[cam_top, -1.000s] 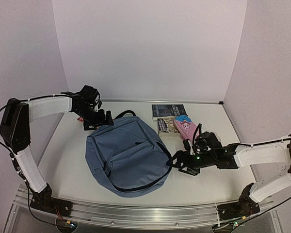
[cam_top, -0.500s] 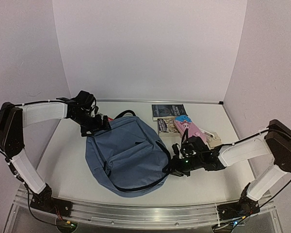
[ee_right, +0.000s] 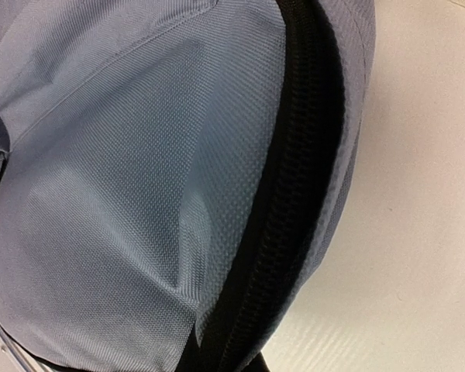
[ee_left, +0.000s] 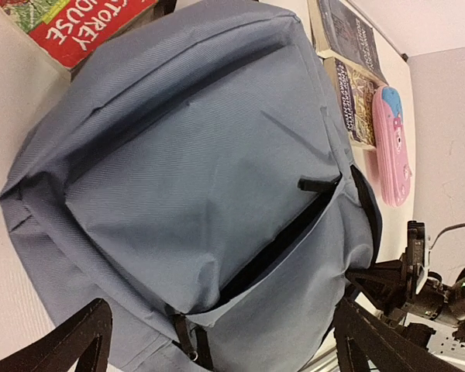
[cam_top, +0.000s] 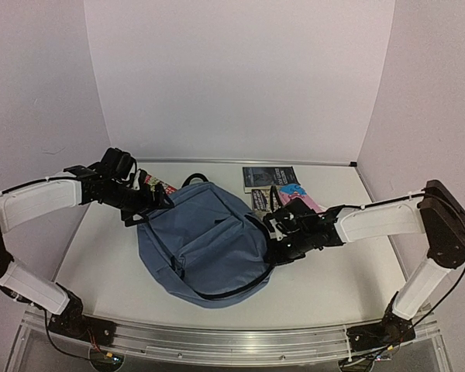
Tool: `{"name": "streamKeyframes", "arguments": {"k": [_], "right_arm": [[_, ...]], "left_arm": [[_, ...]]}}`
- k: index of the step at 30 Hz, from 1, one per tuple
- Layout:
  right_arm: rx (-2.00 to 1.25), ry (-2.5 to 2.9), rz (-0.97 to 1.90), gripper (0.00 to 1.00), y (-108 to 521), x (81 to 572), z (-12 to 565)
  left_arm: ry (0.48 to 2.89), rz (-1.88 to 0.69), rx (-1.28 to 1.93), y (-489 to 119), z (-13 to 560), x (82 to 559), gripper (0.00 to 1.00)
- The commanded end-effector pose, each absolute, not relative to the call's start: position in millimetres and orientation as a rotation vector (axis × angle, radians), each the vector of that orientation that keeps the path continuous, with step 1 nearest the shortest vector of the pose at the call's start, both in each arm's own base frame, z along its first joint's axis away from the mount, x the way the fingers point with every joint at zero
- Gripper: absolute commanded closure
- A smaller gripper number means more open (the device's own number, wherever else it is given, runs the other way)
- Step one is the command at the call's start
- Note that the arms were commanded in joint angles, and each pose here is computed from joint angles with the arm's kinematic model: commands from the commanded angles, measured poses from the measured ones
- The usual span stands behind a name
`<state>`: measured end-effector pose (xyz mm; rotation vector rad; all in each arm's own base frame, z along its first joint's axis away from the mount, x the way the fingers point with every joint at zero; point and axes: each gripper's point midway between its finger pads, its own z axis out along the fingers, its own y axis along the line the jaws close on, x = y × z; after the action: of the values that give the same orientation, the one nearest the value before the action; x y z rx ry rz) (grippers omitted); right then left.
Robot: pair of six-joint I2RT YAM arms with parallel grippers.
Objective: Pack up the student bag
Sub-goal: Adjust the student bag at the center of the board, then unzip the student bag at the center of the board.
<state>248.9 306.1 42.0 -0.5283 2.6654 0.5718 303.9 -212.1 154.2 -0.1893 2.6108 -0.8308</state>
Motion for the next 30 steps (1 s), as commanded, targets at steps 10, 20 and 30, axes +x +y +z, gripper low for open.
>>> {"name": "streamKeyframes", "arguments": {"k": [10,20,30], "right_arm": [[-0.353,2.667,0.418,0.32,254.6,280.6,73.3],[-0.188,2.418,0.550,0.17,249.8,291.7,204.6],[-0.264,2.322,1.007,0.25,345.6,257.4,229.8]], "left_arm": [[2.641,-0.825,-0.392,-192.5,103.9,281.2,0.00],[2.626,-0.845,-0.495,-182.4,75.6,264.6,0.14],[2.667,-0.845,-0.511,-190.9,39.8,274.6,0.46]]}}
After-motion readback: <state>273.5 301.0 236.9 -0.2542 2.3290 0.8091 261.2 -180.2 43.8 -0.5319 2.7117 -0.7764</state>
